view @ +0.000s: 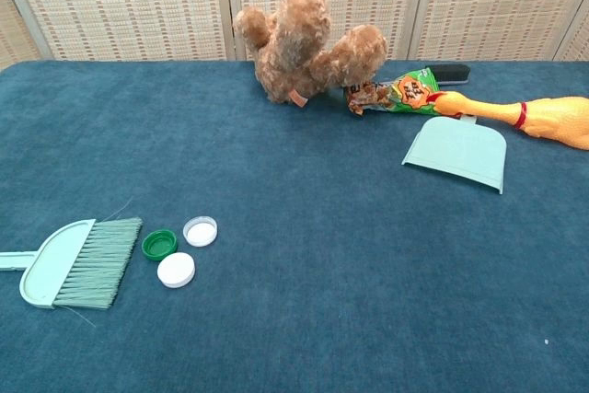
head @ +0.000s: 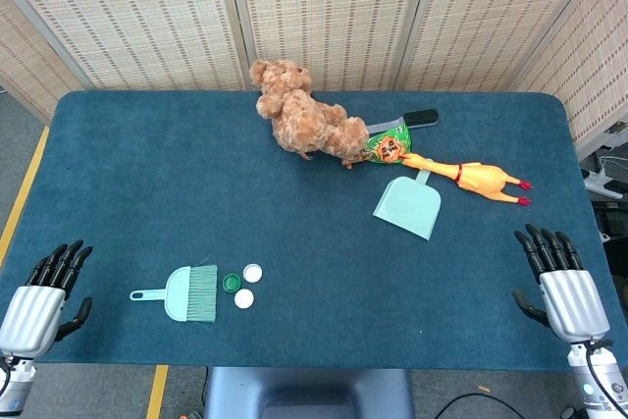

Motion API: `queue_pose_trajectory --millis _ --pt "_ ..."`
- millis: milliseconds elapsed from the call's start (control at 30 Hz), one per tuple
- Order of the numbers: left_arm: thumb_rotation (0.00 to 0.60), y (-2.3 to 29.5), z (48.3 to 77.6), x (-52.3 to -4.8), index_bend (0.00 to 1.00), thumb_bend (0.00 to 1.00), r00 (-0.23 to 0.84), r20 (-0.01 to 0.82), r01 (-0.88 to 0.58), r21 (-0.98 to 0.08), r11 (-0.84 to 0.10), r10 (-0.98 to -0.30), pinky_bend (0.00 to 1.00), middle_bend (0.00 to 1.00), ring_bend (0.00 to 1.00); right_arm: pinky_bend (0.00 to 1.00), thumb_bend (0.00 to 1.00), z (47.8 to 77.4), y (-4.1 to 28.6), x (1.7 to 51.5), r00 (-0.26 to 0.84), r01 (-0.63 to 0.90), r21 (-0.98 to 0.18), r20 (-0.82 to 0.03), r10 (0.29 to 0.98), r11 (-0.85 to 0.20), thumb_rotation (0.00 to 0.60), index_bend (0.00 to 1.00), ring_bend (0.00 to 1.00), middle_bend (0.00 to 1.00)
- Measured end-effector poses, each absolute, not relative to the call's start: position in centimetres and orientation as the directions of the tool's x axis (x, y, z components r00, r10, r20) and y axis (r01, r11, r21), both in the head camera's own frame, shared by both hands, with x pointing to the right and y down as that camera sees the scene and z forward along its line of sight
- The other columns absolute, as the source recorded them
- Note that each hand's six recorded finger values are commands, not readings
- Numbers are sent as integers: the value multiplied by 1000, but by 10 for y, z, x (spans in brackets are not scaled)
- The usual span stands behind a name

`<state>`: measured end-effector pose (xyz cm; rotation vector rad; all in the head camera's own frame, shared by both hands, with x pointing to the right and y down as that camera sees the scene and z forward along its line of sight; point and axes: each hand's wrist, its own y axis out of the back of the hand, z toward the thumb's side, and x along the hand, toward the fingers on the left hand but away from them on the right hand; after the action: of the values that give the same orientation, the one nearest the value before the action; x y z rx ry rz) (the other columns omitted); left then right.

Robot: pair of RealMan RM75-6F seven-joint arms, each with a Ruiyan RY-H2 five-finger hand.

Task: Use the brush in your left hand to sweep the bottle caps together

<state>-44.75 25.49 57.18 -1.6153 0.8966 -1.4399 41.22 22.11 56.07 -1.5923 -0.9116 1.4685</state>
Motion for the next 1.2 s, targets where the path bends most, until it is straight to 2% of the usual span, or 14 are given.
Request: queue_pose_trajectory --millis 167,200,233,300,333,400,467,633,867,1033,1200 --pt "600 254 573 -441 0 436 134 440 -12 -895 -446 -888 152 0 2 0 197 560 221 411 86 5 -896 -441 893 -443 600 0 0 0" --pt "600 254 573 -438 11 436 146 438 -15 -895 -445 -887 195 25 46 0 197 560 221 411 85 5 -895 -444 892 -446 600 0 0 0" --pt "600 255 575 -433 33 436 164 435 -17 -896 -443 -886 250 56 101 0 197 560 221 411 85 6 -895 -444 892 -446 600 0 0 0" --pt "600 255 578 -427 130 436 186 427 -10 -900 -436 -885 511 197 362 0 197 559 222 411 85 1 -896 -443 892 -445 600 0 0 0" --pt "600 254 580 -423 166 437 195 420 1 -904 -428 -886 606 249 456 0 197 560 222 411 85 -3 -895 -444 892 -445 600 0 0 0" --pt "600 254 585 -416 208 437 210 413 34 -909 -415 -886 710 315 579 0 197 560 223 411 83 -8 -893 -449 890 -450 600 0 0 0" --pt "600 255 594 -406 220 437 236 415 85 -910 -406 -879 737 320 628 0 196 560 222 411 81 -6 -894 -447 891 -448 600 0 0 0" --pt "600 265 629 -376 250 429 290 477 193 -878 -437 -830 767 335 672 0 197 552 221 411 80 0 -910 -413 907 -414 600 0 0 0" --pt "600 273 668 -362 259 419 293 545 280 -835 -474 -785 773 314 678 0 197 529 220 415 91 30 -938 -340 936 -344 600 0 0 0" --pt "600 274 684 -358 260 424 283 557 324 -822 -469 -781 773 315 678 0 196 529 221 418 87 32 -932 -357 930 -361 600 0 0 0" --pt "600 276 692 -357 309 427 288 555 372 -816 -443 -780 773 357 679 0 196 532 221 417 84 31 -925 -374 923 -378 600 0 0 0"
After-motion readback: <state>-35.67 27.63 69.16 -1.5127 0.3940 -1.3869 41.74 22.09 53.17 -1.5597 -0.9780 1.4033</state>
